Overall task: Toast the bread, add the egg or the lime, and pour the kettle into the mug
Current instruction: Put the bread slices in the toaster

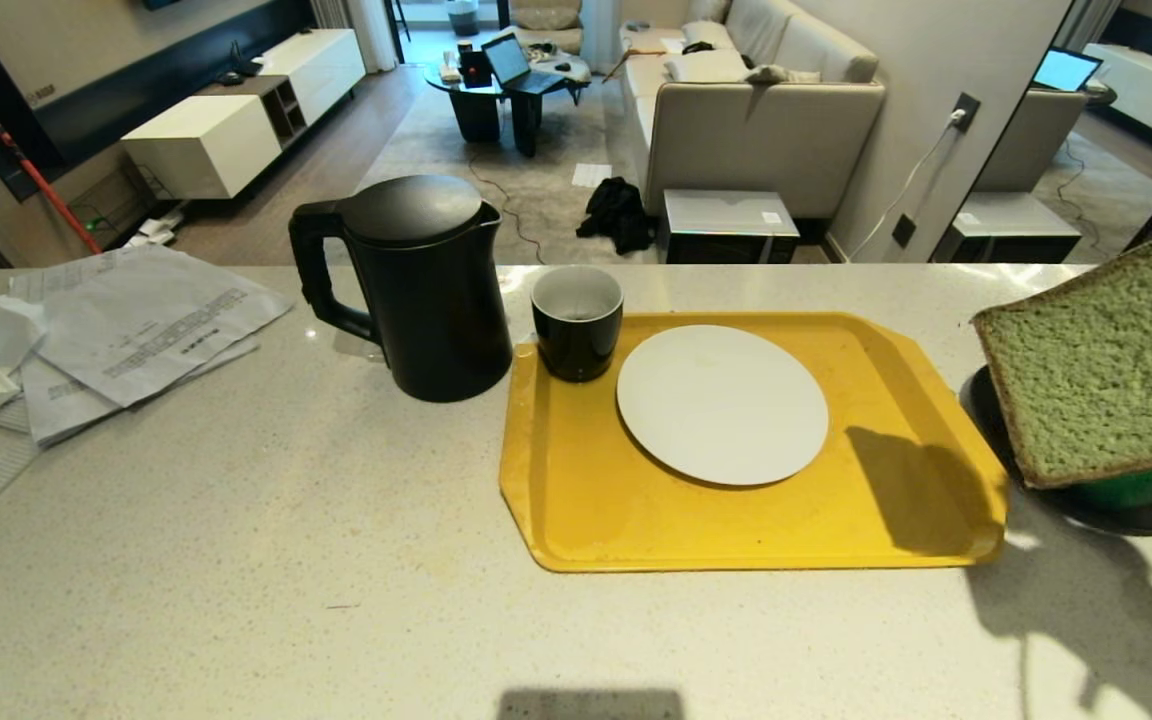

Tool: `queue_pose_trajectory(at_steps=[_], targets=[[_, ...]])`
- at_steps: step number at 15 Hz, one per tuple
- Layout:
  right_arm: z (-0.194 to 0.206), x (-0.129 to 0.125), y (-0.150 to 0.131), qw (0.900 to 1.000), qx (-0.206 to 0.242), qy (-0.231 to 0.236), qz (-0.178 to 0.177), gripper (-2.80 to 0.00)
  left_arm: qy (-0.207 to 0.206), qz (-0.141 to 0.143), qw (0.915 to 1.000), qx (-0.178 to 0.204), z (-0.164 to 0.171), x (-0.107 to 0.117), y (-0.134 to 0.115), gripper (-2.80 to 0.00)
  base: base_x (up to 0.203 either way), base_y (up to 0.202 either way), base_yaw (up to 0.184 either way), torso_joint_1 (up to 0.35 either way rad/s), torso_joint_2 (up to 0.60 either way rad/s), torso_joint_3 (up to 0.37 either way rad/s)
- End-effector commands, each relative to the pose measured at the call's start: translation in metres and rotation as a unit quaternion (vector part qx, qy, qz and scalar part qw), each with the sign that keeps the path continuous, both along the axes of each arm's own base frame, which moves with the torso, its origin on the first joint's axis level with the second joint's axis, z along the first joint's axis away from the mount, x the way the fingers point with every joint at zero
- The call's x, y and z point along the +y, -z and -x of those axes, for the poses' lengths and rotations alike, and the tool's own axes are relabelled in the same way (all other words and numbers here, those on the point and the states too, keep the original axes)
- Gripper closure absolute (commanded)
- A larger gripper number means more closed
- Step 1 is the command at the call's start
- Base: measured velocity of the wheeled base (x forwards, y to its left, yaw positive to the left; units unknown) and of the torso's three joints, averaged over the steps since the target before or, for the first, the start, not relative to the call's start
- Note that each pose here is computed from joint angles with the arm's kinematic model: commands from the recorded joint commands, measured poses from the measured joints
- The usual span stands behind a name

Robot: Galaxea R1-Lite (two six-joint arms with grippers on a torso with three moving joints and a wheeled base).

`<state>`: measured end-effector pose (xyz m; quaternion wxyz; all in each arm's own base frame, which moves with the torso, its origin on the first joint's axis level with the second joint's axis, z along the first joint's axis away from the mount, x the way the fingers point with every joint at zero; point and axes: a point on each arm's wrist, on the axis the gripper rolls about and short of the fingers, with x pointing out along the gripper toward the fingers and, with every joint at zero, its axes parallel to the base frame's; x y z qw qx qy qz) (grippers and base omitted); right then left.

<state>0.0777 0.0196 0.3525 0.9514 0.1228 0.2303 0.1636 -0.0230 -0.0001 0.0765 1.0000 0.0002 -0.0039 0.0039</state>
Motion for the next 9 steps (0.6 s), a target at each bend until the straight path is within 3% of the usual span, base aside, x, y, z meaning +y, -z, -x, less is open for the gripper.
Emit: queue_pose_trajectory(at_steps=[1,4,7,9], targets=[[0.014,-0.003,0.004,1.000,-0.006,0.011,0.017,0.00,-0.001,0.000,1.0000,-0.001,0.000,0.000,0.000,0.00,0.000,0.000,0.000,0.000,0.00,0.000],[0.023,-0.007,0.010,0.997,-0.024,0.022,0.069,0.00,-0.001,0.000,1.0000,-0.001,0.000,0.000,0.000,0.00,0.000,0.000,0.000,0.000,0.00,0.000],[0.031,-0.011,0.009,0.991,-0.038,0.082,0.096,0.00,0.000,0.000,1.0000,-0.001,0.000,0.000,0.000,0.00,0.000,0.000,0.000,0.000,0.00,0.000],[0.041,-0.014,0.013,0.989,-0.043,0.091,0.105,0.00,0.000,0.000,1.0000,-0.001,0.000,0.000,0.000,0.00,0.000,0.000,0.000,0.000,0.00,0.000]])
